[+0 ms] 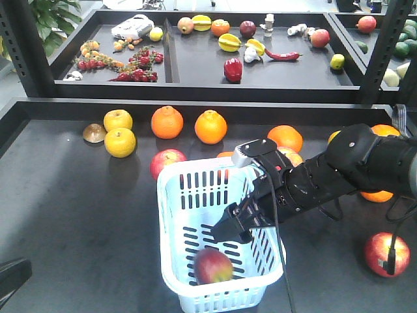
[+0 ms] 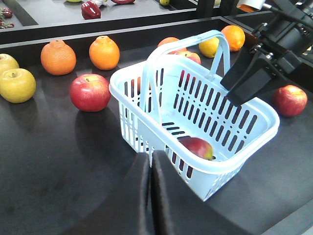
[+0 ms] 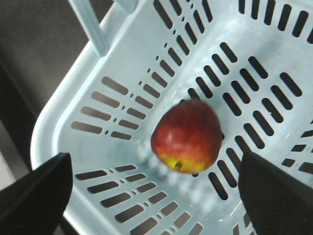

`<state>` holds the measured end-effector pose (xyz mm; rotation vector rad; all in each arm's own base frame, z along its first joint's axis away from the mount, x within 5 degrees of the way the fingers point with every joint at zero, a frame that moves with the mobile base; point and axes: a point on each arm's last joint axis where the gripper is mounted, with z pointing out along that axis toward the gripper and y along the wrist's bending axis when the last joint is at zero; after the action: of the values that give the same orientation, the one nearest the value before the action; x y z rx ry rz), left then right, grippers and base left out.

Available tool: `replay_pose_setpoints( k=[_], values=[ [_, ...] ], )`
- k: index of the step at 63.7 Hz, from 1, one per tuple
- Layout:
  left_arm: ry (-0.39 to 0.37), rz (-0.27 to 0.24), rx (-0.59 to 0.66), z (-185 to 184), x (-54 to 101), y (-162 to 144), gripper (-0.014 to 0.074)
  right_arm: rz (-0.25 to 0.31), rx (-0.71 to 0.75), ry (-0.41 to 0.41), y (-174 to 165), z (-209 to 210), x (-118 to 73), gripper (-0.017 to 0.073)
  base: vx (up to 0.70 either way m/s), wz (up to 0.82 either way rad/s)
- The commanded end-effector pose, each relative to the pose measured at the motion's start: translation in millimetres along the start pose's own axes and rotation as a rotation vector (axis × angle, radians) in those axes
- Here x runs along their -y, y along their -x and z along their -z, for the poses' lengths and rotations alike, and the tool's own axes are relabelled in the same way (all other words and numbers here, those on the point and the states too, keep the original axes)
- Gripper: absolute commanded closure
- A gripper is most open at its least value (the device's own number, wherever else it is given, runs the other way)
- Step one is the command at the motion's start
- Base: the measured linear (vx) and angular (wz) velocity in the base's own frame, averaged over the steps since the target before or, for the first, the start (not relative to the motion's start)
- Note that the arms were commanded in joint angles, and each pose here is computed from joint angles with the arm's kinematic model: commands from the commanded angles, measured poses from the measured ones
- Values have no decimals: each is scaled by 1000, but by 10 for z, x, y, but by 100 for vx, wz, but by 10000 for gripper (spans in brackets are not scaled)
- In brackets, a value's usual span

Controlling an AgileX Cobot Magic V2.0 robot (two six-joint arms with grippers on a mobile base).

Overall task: Pick three apples into basket with both arms
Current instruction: 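Lower the apple into the basket and open the right gripper, then withdraw the right gripper from the basket toward the apples beside it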

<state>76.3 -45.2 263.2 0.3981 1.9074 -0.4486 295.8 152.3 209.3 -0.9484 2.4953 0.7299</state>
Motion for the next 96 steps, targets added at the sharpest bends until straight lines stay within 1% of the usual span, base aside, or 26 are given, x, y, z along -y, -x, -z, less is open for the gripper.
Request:
replay_pose_setpoints(
  k=[1, 8, 13, 18, 21, 26, 29, 32, 33, 38, 42, 43, 48, 52, 57, 64, 66, 69, 70, 75, 78, 82, 85, 90, 93, 96],
  values=[
    [8, 24, 73, 21, -1, 122, 601, 21, 59, 18, 108, 244, -139, -57, 0, 0],
    [8, 24, 73, 21, -1, 122, 601, 8, 43, 47, 87, 382, -251, 27, 0, 0],
    [8, 24, 73, 21, -1, 122, 601, 17, 21, 44, 54, 500, -322, 132, 0, 0],
    [8, 24, 73, 21, -1, 122, 601, 30, -6, 10, 8, 636, -381, 260, 0, 0],
    [8, 24, 73, 21, -1, 122, 601, 36, -31, -37, -30, 719, -391, 352, 0, 0],
    [8, 24, 73, 21, -1, 122, 601, 10, -51, -128, -79, 849, -391, 512, 0, 0],
    [8, 24, 73, 21, -1, 122, 601, -6, -58, -201, -111, 943, -379, 575, 0, 0],
    [8, 24, 73, 21, -1, 122, 601, -11, -74, -282, -142, 1014, -343, 573, 0, 0],
    [8, 24, 73, 21, -1, 122, 601, -29, -77, -308, -153, 1035, -331, 571, 0, 0],
    [8, 24, 73, 21, -1, 122, 601, -69, -90, -470, -197, 1156, -237, 568, 0, 0],
    [8, 24, 73, 21, -1, 122, 601, -123, -103, -608, -242, 1259, -97, 568, 0, 0],
    [8, 24, 73, 21, -1, 122, 601, -149, -99, -632, -251, 1281, -66, 568, 0, 0],
    [8, 24, 73, 21, -1, 122, 601, -225, -94, -733, -322, 1417, 123, 568, 0, 0],
    [8, 24, 73, 21, -1, 122, 601, -269, -70, -770, -365, 1509, 248, 566, 0, 0],
    [8, 24, 73, 21, -1, 122, 601, -353, -28, -794, -442, 1622, 428, 558, 0, 0],
    [8, 24, 73, 21, -1, 122, 601, -501, -17, -768, -619, 1705, 726, 510, 0, 0],
    [8, 24, 73, 21, -1, 122, 601, -535, -20, -747, -667, 1704, 806, 487, 0, 0],
    [8, 24, 73, 21, -1, 122, 601, -596, -25, -689, -754, 1679, 939, 435, 0, 0],
    [8, 24, 73, 21, -1, 122, 601, -604, -31, -672, -781, 1671, 977, 417, 0, 0],
    [8, 24, 73, 21, -1, 122, 601, -679, -43, -580, -919, 1592, 1190, 284, 0, 0],
    [8, 24, 73, 21, -1, 122, 601, -696, -50, -534, -966, 1540, 1267, 205, 0, 0],
    [8, 24, 73, 21, -1, 122, 599, -698, -79, -497, -1020, 1453, 1359, 81, 0, 0],
    [8, 24, 73, 21, -1, 122, 599, -689, -96, -500, -1040, 1401, 1416, 3, 0, 0],
    [8, 24, 73, 21, -1, 122, 599, -692, -108, -510, -1048, 1341, 1504, -127, 0, 0],
    [8, 24, 73, 21, -1, 122, 599, -689, -106, -519, -1038, 1320, 1566, -171, 0, 0],
    [8, 24, 73, 21, -1, 122, 599, -689, -102, -531, -1018, 1319, 1616, -169, 0, 0]
  ],
)
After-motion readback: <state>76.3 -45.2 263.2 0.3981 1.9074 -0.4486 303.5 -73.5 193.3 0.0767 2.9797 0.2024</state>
